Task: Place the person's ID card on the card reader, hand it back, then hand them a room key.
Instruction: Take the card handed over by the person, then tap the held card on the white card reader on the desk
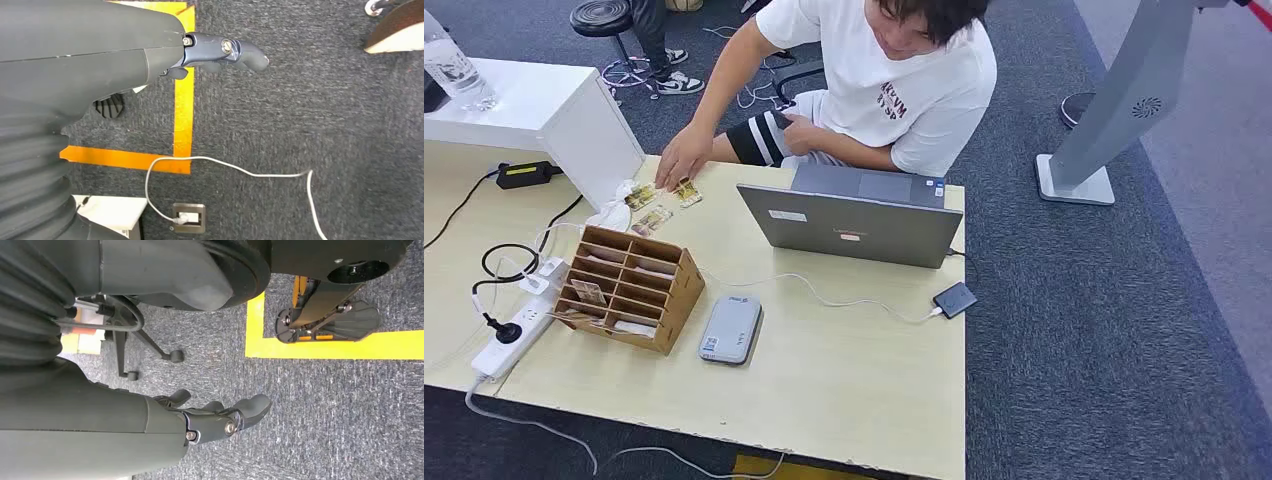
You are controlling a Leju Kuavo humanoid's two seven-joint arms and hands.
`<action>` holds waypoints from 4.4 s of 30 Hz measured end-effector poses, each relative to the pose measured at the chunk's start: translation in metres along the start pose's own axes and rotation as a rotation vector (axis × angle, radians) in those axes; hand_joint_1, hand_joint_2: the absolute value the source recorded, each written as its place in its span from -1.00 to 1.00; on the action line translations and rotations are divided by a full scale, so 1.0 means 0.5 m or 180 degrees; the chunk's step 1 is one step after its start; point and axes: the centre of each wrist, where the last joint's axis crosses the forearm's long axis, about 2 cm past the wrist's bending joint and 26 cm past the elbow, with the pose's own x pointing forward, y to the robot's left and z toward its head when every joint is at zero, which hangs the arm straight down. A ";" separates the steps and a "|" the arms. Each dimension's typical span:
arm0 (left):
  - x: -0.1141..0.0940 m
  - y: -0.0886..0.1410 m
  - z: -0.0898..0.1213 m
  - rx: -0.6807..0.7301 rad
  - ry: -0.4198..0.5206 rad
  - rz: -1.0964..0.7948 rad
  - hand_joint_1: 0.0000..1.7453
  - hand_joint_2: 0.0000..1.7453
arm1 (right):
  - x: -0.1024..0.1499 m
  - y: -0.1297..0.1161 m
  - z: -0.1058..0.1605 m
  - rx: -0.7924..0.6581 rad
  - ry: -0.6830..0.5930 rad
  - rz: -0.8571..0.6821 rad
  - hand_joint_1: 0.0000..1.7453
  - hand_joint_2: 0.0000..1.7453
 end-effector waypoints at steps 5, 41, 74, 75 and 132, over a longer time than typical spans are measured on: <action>0.011 0.000 -0.006 -0.0499 -0.0441 0.0056 -1.00 1.00 | -0.001 -0.002 -0.001 0.0092 -0.0024 -0.0032 -1.00 1.00; 0.317 -0.649 0.462 -0.2286 -0.6877 -0.4001 -1.00 1.00 | 0.035 -0.003 -0.003 0.0072 0.0103 0.0293 -1.00 1.00; 0.246 -0.671 0.455 -0.2730 -0.6777 -0.4683 1.00 1.00 | 0.033 -0.003 -0.003 0.0081 0.0138 0.0401 -1.00 1.00; 0.244 -0.670 0.453 -0.2743 -0.6773 -0.4692 1.00 1.00 | 0.033 -0.003 -0.003 0.0081 0.0138 0.0402 -1.00 1.00; 0.047 -0.516 0.369 -0.3178 -0.5503 -0.7041 1.00 1.00 | 0.029 -0.003 -0.003 0.0053 0.0188 0.0453 -1.00 1.00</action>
